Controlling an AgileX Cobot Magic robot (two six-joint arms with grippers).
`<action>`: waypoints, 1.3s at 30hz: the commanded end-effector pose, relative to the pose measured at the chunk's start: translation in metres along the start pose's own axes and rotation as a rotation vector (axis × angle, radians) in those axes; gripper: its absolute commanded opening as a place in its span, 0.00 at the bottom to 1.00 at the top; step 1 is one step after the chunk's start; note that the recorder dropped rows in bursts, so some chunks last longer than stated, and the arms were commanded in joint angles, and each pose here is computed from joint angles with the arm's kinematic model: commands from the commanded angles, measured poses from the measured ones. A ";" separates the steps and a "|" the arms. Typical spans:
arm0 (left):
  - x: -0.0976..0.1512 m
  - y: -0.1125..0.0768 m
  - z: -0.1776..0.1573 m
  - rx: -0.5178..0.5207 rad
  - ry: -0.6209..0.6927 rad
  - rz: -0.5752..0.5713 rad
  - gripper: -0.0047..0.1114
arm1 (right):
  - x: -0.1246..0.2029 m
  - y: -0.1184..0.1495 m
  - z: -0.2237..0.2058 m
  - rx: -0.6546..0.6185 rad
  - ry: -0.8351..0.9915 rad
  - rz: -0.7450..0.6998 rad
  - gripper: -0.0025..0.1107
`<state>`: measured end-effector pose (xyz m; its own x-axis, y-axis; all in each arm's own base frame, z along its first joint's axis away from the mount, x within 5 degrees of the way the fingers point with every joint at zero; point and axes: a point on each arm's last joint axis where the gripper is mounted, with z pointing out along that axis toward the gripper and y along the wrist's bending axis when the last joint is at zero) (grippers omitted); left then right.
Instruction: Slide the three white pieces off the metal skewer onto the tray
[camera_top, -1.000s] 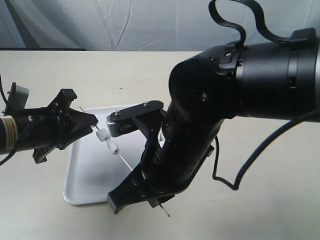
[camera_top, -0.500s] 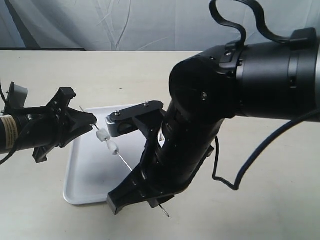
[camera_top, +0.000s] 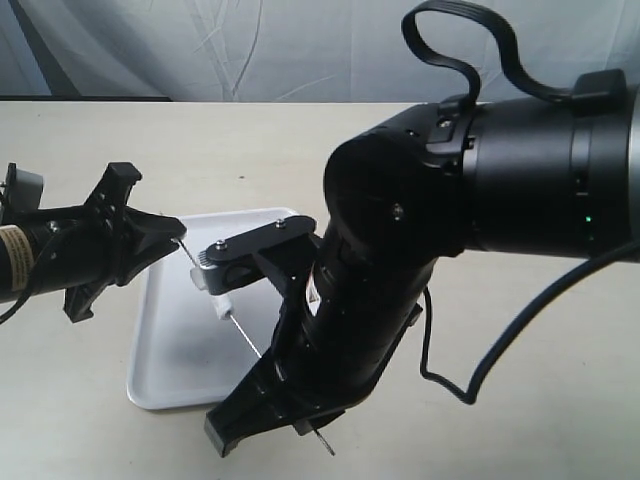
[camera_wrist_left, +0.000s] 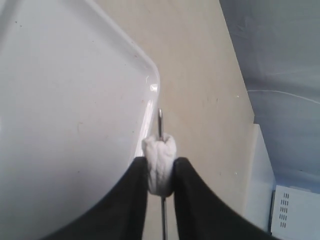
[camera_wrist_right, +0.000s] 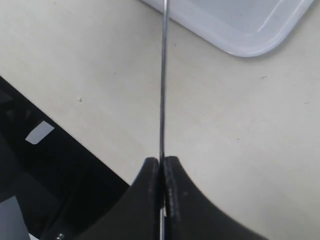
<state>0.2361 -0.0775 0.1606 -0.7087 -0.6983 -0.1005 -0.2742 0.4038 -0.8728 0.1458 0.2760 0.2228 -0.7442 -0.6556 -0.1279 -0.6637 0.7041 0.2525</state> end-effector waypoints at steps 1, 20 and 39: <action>-0.008 0.002 -0.002 -0.001 -0.029 -0.016 0.17 | 0.002 0.002 -0.004 0.001 0.004 -0.030 0.02; -0.021 0.001 -0.006 0.006 -0.069 -0.010 0.17 | 0.003 0.002 -0.004 0.005 0.017 -0.027 0.02; -0.030 0.002 -0.005 -0.068 -0.115 0.008 0.17 | 0.004 0.002 -0.004 0.005 0.019 -0.027 0.02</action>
<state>0.2517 -0.0542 0.1641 -0.6402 -0.7520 -0.1567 -0.3104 0.4399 -0.8427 0.1437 0.2743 0.2223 -0.7349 -0.6700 -0.1046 -0.6721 0.6992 0.2437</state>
